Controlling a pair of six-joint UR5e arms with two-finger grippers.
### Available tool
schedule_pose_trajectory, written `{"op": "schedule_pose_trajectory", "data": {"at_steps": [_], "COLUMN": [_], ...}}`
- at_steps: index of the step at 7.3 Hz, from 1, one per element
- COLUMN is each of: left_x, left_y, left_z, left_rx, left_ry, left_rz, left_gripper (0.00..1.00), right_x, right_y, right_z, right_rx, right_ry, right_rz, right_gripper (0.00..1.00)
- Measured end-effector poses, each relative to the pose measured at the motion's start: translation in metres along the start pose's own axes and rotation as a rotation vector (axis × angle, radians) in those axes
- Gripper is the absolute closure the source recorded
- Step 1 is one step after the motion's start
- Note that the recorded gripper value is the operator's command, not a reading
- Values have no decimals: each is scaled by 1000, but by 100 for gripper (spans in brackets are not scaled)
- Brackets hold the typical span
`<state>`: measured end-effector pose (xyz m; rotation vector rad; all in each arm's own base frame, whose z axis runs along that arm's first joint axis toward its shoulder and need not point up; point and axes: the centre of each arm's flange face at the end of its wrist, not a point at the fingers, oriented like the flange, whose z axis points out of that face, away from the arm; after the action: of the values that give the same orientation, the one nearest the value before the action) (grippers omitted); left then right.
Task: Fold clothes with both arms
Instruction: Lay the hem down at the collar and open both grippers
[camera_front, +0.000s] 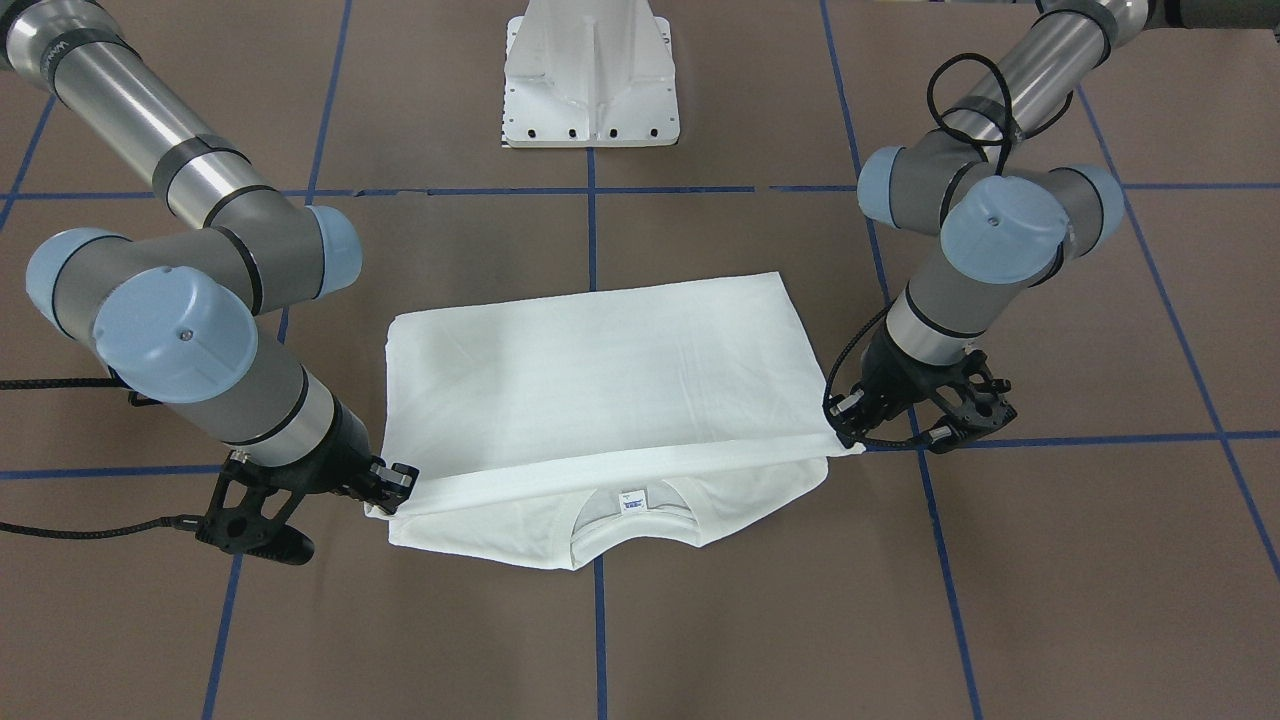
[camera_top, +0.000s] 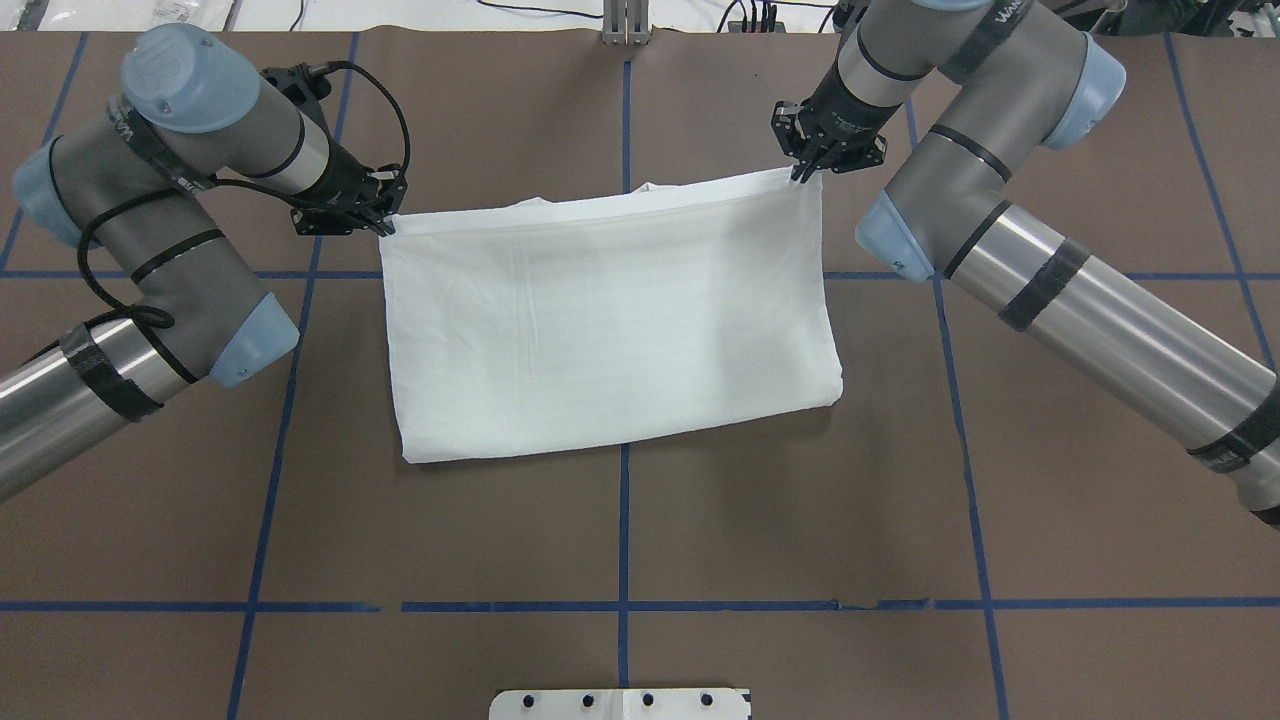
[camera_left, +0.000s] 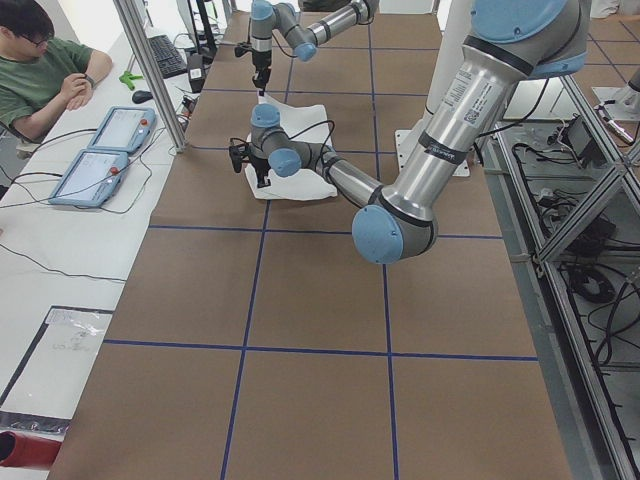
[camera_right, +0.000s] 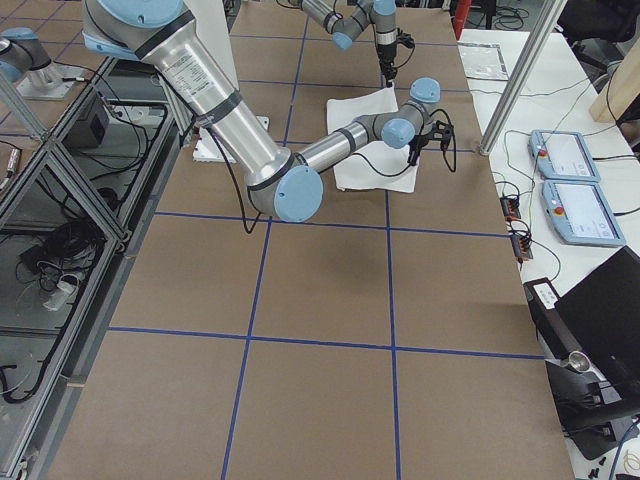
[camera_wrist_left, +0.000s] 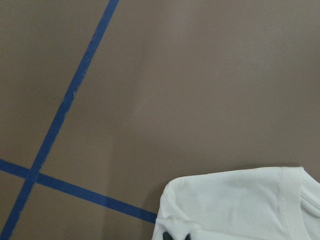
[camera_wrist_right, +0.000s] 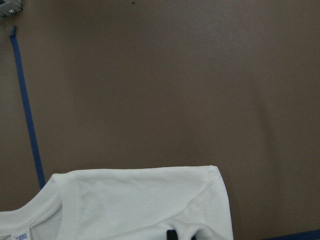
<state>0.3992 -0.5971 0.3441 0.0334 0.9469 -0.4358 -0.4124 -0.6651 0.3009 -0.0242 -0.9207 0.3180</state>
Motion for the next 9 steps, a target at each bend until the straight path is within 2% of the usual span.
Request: {"op": "schedule_pose_trajectory", "data": {"at_steps": [2, 5, 6, 7, 8, 9], "left_x": [-2, 10, 13, 14, 15, 15], "left_y": [-5, -3, -3, -2, -2, -3], "left_z": [10, 6, 6, 6, 6, 6], "left_rx": [1, 2, 1, 1, 3, 11], "left_ry": [3, 18, 21, 21, 21, 19], "left_rz": [1, 5, 5, 5, 5, 6], "left_gripper": [100, 100, 49, 14, 1, 1], "right_x": [-1, -19, -23, -23, -22, -20], "right_y": [-4, 3, 7, 10, 11, 12], "right_z": [6, 1, 2, 4, 6, 9], "right_rx": [-2, -3, -7, -10, -13, -15], "right_ry": [10, -7, -10, -10, -7, -4], "right_rz": [-8, -26, -33, -37, -38, -40], "right_gripper": [100, 100, 100, 49, 0, 0]}}
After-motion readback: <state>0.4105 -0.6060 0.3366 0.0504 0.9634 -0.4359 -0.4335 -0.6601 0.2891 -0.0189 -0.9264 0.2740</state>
